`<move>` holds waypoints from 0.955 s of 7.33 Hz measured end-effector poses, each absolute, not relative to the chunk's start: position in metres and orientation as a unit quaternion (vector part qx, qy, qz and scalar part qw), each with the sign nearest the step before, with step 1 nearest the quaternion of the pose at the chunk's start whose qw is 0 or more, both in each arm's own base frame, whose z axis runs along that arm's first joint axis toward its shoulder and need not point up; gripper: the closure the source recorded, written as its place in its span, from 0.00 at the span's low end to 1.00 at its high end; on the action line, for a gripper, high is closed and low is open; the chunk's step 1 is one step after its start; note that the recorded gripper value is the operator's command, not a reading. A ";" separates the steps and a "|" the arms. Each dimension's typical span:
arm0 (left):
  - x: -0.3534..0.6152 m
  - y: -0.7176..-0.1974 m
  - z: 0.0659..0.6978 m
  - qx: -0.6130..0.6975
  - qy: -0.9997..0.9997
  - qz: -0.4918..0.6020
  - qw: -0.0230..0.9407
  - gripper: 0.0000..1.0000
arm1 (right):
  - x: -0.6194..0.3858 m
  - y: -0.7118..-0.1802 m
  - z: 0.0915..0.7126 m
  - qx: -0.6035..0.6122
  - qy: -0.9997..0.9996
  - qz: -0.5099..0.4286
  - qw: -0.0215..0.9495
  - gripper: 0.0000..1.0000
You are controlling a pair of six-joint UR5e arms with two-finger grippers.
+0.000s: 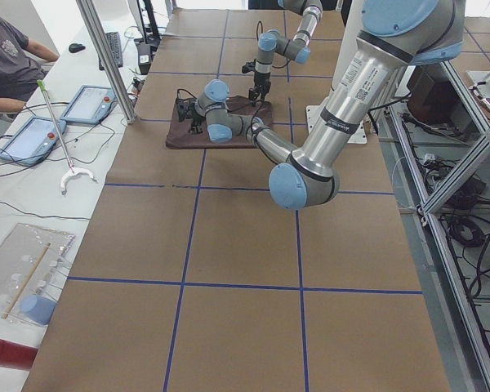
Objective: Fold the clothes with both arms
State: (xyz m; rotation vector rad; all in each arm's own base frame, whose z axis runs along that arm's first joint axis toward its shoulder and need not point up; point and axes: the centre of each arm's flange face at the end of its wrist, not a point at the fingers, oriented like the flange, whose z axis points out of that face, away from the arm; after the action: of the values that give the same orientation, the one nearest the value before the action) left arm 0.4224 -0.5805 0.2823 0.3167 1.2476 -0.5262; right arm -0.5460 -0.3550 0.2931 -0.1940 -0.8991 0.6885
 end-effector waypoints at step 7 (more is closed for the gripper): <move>0.421 -0.579 0.279 0.147 0.576 -0.242 0.767 0.36 | -0.554 -0.342 0.300 -0.099 -0.418 0.323 0.843 1.00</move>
State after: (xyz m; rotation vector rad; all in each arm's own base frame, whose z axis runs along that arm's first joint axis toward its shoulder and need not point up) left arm 0.4212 -0.5794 0.2794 0.3191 1.2503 -0.5262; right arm -0.5540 -0.3422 0.2999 -0.2090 -0.8832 0.6830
